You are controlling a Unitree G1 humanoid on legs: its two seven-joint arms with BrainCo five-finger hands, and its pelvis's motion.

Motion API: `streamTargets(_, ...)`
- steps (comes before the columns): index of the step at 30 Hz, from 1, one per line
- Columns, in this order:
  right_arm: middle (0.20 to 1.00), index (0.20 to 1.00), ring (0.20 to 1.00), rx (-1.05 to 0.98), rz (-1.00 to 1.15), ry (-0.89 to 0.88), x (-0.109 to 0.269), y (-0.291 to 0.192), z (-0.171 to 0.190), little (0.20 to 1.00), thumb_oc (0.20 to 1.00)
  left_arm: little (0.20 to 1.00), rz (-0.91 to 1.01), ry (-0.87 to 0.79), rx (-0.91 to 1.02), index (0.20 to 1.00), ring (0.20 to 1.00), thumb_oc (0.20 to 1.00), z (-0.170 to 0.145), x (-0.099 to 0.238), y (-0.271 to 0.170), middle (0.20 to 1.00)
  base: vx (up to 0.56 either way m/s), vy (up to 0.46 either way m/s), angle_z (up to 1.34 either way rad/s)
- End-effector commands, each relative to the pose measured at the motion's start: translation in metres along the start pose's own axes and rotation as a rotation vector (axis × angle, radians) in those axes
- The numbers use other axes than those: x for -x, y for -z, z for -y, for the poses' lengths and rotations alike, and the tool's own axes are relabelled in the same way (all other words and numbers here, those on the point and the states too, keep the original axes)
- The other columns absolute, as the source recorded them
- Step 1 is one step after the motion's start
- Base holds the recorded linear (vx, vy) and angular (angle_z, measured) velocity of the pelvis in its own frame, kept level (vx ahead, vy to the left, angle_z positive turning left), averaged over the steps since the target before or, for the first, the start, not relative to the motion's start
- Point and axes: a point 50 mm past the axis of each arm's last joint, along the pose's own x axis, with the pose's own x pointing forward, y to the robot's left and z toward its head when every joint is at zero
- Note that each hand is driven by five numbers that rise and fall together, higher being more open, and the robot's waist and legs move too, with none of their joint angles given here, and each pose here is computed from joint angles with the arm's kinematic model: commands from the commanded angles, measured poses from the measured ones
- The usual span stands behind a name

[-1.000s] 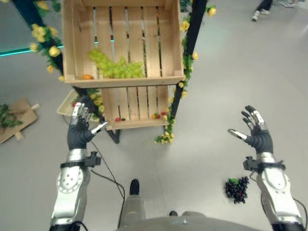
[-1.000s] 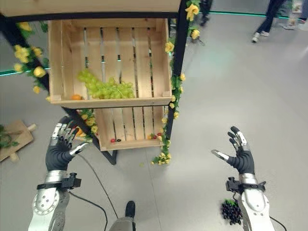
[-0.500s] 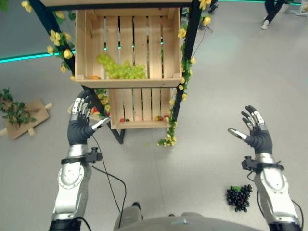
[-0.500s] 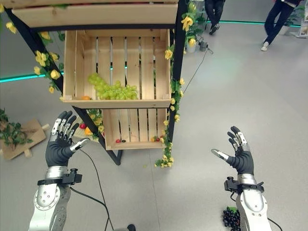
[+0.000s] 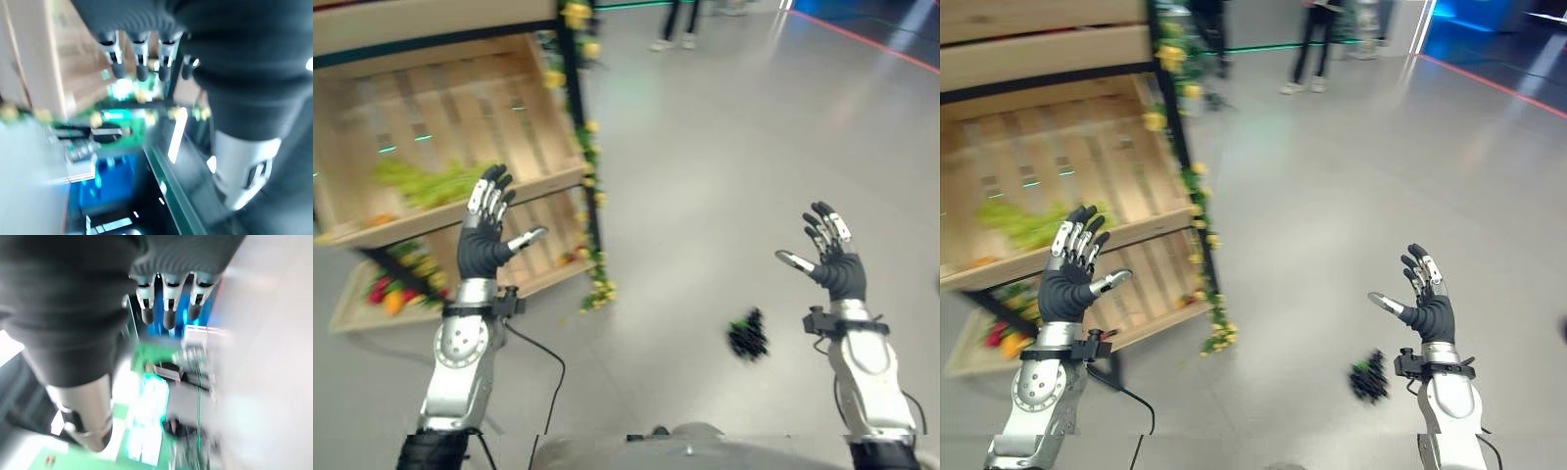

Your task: Pick up the fruits from the basket on one side to the basket on the other side

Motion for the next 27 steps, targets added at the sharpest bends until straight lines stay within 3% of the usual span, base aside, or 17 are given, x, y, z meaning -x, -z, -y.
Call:
streamTargets(1,1.000,1.000,1.000,0.025,0.207,0.030,-0.019,-0.038,0.010,1.000,1.000,1.000,0.117,0.006,-0.028,1.000,1.000,1.000,0.002,-0.015,-0.013,1.000,0.10,-0.014,-1.53)
streamTargets(14,1.000,1.000,1.000,0.117,0.161,-0.031,-0.017,-0.030,0.009,1.000,1.000,1.000,0.180,-0.011,-0.136,1.000,1.000,1.000,-0.013,-0.013,-0.028,1.000,0.30,0.106,-1.76)
streamTargets(27,1.000,1.000,1.000,0.103,0.164,-0.061,-0.020,-0.030,-0.005,1.000,1.000,1.000,0.141,0.001,-0.203,1.000,1.000,1.000,-0.018,-0.013,-0.023,1.000,0.06,0.184,-1.36)
